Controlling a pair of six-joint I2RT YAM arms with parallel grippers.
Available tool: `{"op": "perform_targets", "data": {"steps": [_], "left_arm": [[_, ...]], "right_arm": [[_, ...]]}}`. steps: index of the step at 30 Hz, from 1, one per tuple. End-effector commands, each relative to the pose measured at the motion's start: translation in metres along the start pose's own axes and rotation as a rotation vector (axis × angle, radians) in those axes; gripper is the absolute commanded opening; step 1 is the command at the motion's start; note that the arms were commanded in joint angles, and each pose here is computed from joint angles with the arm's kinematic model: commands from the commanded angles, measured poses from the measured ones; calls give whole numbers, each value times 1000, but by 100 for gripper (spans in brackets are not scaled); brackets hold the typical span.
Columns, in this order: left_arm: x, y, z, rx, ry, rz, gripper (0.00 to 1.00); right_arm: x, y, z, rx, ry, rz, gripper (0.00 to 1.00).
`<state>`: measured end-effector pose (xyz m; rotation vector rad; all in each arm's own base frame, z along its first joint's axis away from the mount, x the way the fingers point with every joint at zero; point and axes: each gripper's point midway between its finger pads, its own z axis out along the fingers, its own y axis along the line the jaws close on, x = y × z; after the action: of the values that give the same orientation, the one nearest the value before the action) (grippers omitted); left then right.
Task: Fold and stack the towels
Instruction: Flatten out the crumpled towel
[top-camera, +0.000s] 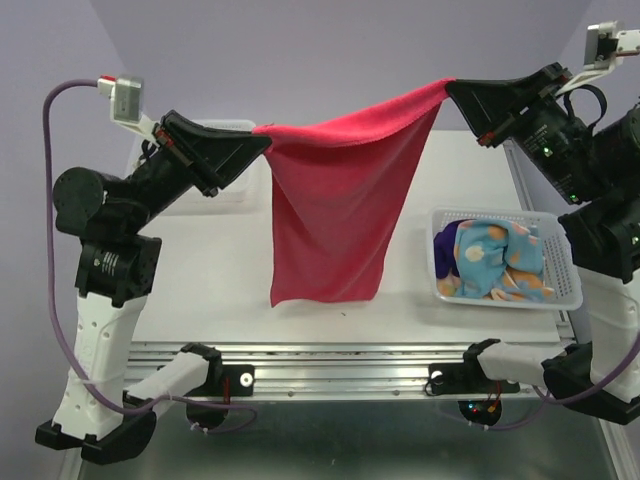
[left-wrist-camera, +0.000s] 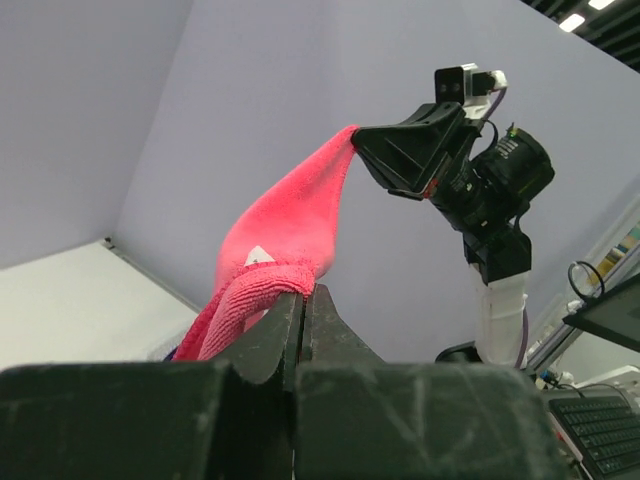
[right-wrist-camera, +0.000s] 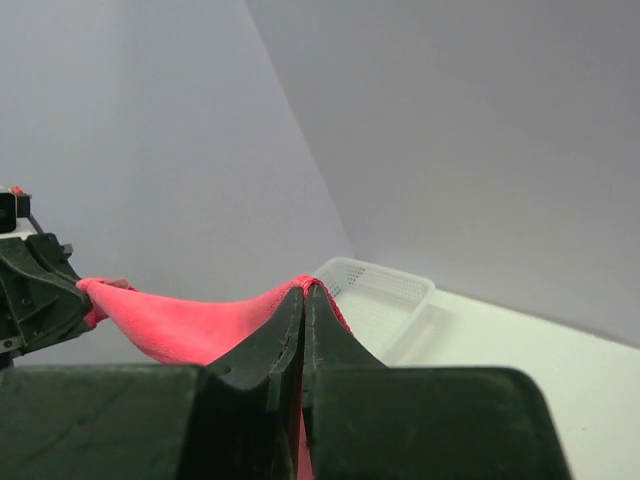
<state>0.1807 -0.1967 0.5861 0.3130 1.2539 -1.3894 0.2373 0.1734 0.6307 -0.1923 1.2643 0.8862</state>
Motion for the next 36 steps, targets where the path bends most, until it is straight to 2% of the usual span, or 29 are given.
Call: {"op": "perform_targets", "data": {"steps": [1, 6, 10, 13, 16, 17, 19, 20, 21, 24, 25, 26, 28, 29, 31, 33, 36], "left_arm": [[-15, -38, -13, 77, -51, 60, 0], [-14, -2, -3, -25, -72, 54, 0], [-4, 66, 16, -188, -65, 41, 0], [11, 155, 37, -333, -31, -6, 0], [21, 206, 45, -392, -20, -23, 0], [25, 235, 51, -431, -24, -14, 0], [22, 258, 58, -460, -33, 7, 0], [30, 290, 63, -515, -27, 1, 0], [30, 305, 66, -535, -25, 20, 0], [32, 364, 78, -607, -19, 36, 0], [19, 368, 87, -596, -41, 60, 0], [37, 404, 89, -635, -10, 40, 0], [43, 442, 97, -662, 2, 45, 0], [46, 453, 100, -665, 6, 47, 0], [51, 476, 109, -654, 13, 57, 0], [54, 488, 114, -647, 15, 59, 0], [55, 501, 119, -633, 11, 64, 0]], "right_arm": [[-52, 27, -35, -35, -146, 11, 1], [-37, -9, -16, 100, -153, -1, 1], [-3, -54, 19, 232, -115, -17, 1], [33, -103, 51, 385, -80, -57, 1], [68, -157, 80, 548, -60, -128, 1], [79, -179, 87, 595, -45, -160, 1], [108, -213, 111, 615, -7, -171, 1], [120, -226, 118, 611, 11, -176, 1], [121, -240, 125, 602, 6, -165, 1], [160, -288, 152, 630, 61, -165, 1], [166, -298, 159, 627, 66, -165, 1], [174, -307, 165, 621, 72, -166, 1], [197, -334, 182, 607, 93, -163, 1], [223, -355, 189, 610, 132, -162, 1], [223, -365, 201, 587, 107, -169, 1], [248, -385, 206, 580, 139, -160, 1], [253, -391, 214, 542, 131, -152, 1]]}}
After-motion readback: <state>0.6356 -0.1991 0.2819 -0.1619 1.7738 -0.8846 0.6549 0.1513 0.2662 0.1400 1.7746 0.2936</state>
